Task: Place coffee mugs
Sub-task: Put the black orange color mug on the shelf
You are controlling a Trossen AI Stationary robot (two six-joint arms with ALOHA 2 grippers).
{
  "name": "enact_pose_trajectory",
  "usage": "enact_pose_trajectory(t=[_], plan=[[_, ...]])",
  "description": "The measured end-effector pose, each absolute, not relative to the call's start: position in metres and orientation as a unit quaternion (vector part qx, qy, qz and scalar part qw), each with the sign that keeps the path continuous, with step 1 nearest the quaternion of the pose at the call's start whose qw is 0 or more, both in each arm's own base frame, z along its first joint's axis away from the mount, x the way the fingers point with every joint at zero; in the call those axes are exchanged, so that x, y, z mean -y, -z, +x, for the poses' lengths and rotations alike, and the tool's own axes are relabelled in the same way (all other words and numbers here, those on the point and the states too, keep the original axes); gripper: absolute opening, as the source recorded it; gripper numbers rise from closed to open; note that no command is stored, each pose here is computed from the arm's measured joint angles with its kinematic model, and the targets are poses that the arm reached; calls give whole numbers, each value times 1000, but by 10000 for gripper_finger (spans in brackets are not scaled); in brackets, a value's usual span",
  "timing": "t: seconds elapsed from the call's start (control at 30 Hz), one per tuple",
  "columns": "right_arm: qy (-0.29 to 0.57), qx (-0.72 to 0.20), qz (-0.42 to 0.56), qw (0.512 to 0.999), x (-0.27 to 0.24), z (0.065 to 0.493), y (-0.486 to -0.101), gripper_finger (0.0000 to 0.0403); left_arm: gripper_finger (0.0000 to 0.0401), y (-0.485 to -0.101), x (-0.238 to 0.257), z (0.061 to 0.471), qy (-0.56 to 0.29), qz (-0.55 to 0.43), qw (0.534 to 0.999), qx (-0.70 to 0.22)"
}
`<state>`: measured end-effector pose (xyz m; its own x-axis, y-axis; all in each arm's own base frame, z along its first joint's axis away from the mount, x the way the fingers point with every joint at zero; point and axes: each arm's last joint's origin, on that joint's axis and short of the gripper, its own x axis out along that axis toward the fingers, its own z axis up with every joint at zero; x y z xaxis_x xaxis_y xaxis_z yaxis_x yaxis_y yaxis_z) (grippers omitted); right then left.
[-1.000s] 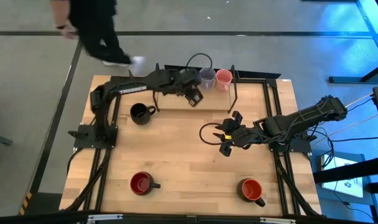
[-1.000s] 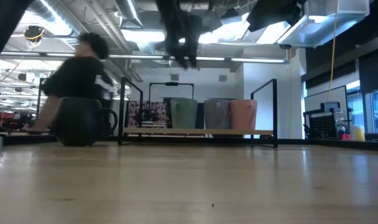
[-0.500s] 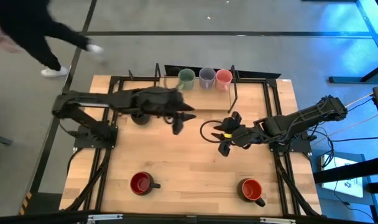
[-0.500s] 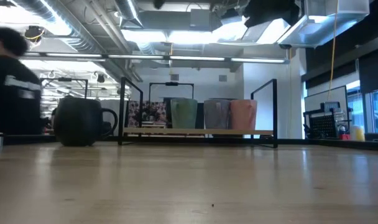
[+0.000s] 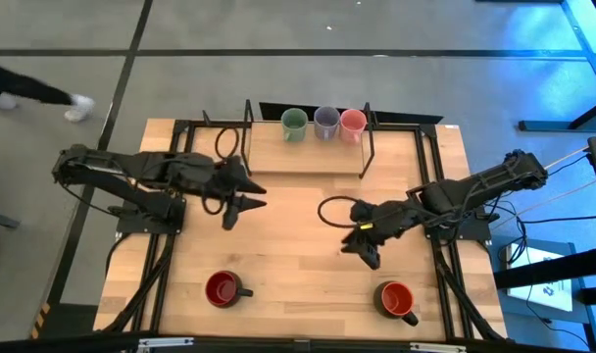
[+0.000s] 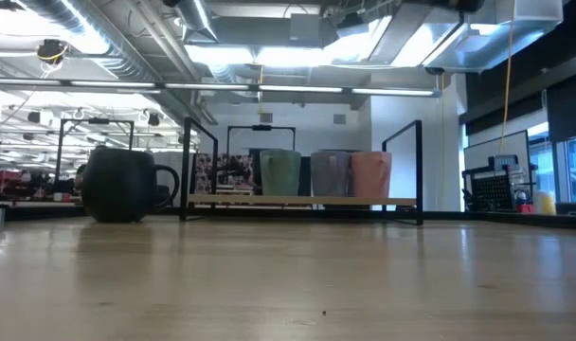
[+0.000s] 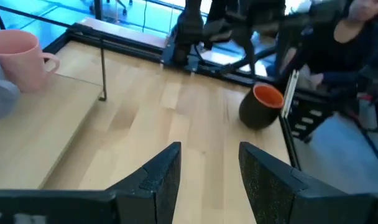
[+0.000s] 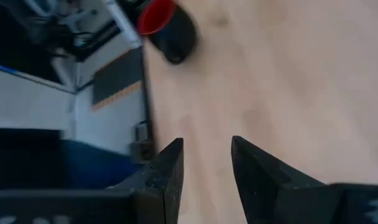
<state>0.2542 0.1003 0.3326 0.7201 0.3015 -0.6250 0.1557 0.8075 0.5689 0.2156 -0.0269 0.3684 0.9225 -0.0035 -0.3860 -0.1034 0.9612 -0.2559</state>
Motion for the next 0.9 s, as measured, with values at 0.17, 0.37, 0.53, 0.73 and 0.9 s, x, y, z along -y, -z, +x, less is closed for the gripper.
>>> enact_pose_trajectory(t=[0.17,0.37,0.53,0.73,0.9], plan=[[-22,-419,358,834,-123,235,-345,122,157,-366,32,204,-48,-92,970,-219],[20,-454,484,747,-168,203,-346,122,157,-366,32,204,-87,-76,970,-213],[77,-480,525,699,-207,171,-332,122,157,-365,32,204,-94,-73,970,-214],[158,-527,526,648,-234,142,-311,164,157,-365,32,205,-94,-73,970,-214],[202,-573,467,642,-247,131,-289,215,157,-365,32,206,-95,-74,970,-213]])
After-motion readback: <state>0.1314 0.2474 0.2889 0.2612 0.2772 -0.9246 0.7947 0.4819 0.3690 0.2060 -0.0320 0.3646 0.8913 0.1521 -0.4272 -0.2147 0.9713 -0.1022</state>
